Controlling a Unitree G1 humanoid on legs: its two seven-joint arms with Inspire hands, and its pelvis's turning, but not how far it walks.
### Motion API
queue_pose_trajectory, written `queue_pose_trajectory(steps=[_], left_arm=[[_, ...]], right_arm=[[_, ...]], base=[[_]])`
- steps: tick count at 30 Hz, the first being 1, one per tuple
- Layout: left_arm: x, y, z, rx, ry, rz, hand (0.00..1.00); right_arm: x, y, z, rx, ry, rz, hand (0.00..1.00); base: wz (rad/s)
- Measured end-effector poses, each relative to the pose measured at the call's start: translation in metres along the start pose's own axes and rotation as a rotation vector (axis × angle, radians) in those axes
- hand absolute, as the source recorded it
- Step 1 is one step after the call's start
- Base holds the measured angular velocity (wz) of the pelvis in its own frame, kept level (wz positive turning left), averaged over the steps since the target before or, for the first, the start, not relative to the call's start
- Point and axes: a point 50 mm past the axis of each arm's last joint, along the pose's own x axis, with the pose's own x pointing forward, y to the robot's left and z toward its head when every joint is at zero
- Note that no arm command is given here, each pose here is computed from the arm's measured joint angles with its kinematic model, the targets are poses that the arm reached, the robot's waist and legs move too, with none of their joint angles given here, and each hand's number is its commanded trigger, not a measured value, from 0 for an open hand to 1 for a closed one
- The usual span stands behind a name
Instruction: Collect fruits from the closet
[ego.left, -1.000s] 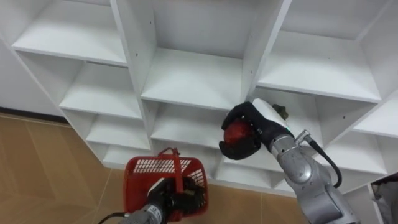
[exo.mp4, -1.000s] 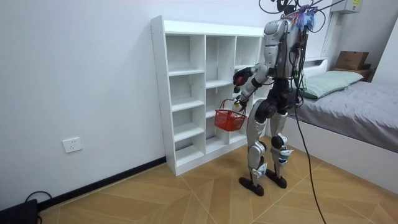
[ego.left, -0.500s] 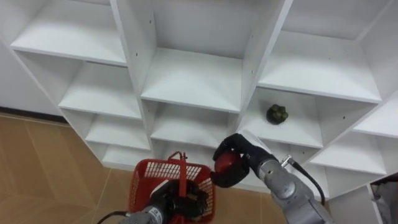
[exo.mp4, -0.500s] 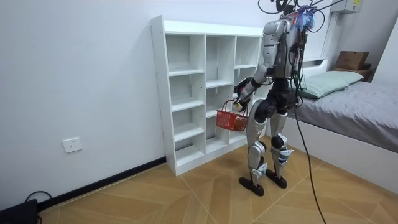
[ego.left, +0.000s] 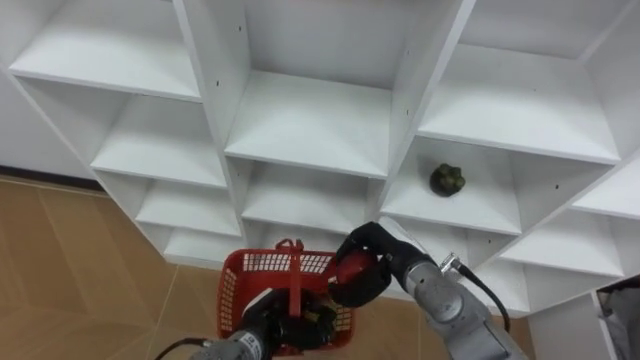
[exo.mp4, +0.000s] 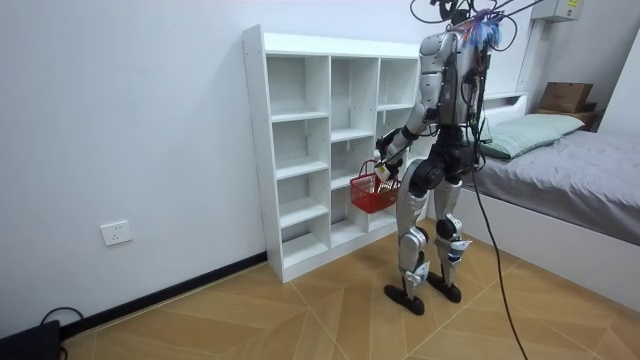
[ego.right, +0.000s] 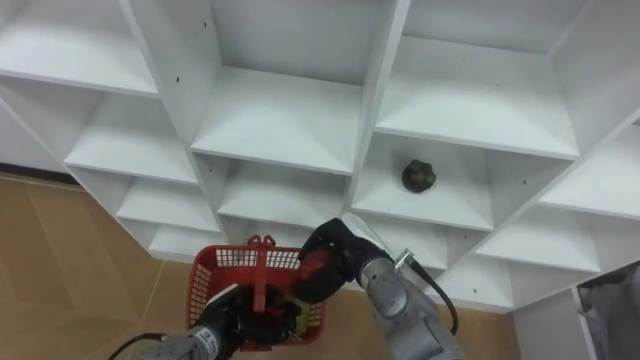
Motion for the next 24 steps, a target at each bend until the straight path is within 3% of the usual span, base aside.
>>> queue_pose_trajectory(steps=[24], left_arm=[[0.004, -0.007, -0.009, -0.004, 0.068, -0.015, 1.00]], right_arm=[[0.006, 0.004, 0.031, -0.041, -0.091, 0.047, 1.00]], base=[[0.02]])
